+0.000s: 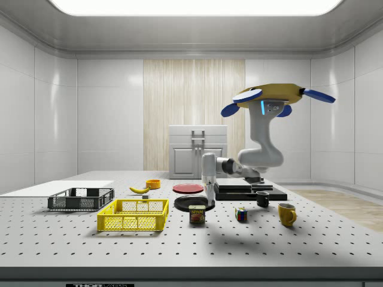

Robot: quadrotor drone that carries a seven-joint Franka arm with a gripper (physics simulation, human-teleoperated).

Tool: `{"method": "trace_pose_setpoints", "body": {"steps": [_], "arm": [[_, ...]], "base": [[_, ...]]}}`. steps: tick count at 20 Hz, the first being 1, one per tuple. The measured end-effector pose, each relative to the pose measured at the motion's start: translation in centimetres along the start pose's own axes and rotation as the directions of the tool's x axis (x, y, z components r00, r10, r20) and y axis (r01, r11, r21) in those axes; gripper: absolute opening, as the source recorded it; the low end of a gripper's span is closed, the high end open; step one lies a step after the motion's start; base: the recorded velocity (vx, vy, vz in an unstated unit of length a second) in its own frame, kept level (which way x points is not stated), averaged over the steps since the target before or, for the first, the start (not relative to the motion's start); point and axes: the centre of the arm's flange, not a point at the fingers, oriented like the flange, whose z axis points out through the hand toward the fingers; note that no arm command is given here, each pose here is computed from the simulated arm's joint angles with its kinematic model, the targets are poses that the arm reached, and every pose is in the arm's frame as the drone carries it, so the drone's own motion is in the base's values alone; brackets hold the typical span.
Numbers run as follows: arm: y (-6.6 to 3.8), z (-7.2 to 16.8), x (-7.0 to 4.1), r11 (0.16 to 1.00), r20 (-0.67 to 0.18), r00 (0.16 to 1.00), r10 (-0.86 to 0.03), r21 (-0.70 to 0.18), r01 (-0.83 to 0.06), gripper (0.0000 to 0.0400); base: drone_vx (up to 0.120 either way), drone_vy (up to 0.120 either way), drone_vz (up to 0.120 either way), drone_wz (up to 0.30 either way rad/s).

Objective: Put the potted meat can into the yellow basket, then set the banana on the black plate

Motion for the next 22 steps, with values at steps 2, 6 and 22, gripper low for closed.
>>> {"method": "trace_pose_setpoints", "body": {"steps": [2,6,22], "arm": [[0.0,0.0,0.0,1.000,0.000,1.000,0.000,0.000,0.000,0.0400],[0.0,0.0,0.0,1.000,0.000,1.000,0.000,0.000,0.000,0.0400],[0.0,3.4,0.0,1.000,0.000,1.000,0.000,0.000,0.000,0.0400]], "base": [[0.120,0.000,0.000,0.000],[0.120,-0.040,0.000,0.000],[0.032,0.000,0.000,0.000]]}}
